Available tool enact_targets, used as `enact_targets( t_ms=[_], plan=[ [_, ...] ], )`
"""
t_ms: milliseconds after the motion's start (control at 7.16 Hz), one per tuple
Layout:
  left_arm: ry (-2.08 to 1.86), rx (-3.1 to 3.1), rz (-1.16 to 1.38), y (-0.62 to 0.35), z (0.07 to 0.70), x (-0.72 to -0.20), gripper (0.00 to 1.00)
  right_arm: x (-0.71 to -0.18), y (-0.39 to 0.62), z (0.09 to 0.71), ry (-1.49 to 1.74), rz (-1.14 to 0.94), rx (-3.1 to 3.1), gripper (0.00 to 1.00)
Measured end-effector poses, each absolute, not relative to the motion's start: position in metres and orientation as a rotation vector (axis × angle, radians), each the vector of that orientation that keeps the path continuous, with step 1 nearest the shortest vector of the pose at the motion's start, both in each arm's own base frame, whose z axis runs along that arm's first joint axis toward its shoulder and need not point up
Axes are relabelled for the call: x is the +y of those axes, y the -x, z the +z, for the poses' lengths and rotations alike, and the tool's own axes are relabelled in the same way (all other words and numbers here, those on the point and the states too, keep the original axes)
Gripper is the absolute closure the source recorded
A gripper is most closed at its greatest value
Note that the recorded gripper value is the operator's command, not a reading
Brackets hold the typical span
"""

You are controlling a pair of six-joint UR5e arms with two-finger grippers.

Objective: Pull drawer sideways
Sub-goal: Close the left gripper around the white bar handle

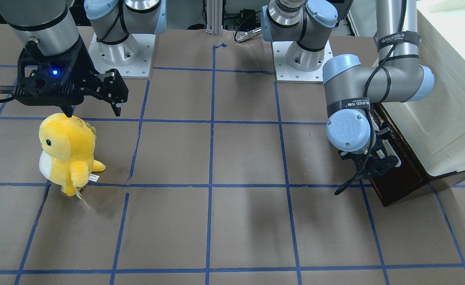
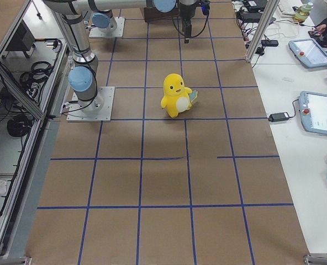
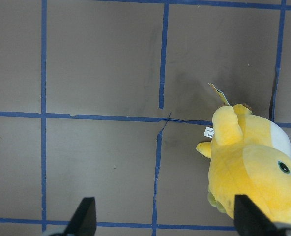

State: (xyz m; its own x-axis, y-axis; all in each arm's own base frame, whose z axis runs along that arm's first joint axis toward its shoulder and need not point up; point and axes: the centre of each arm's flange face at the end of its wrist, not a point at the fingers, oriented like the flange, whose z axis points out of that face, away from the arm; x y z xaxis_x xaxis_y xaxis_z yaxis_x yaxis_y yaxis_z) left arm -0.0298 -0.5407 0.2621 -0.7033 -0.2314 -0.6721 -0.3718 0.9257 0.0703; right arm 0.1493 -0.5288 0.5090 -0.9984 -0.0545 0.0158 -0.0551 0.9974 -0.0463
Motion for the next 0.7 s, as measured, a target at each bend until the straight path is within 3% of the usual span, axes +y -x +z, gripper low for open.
enact_targets(
  t_ms=[699],
  plan=[
    [0.426,2.376,0.256,0.0295,0.2658,-0.5409,0.55,-0.5288,-0.1493,0.5089,-0.086,0.073,-3.126,0.0]
  ],
)
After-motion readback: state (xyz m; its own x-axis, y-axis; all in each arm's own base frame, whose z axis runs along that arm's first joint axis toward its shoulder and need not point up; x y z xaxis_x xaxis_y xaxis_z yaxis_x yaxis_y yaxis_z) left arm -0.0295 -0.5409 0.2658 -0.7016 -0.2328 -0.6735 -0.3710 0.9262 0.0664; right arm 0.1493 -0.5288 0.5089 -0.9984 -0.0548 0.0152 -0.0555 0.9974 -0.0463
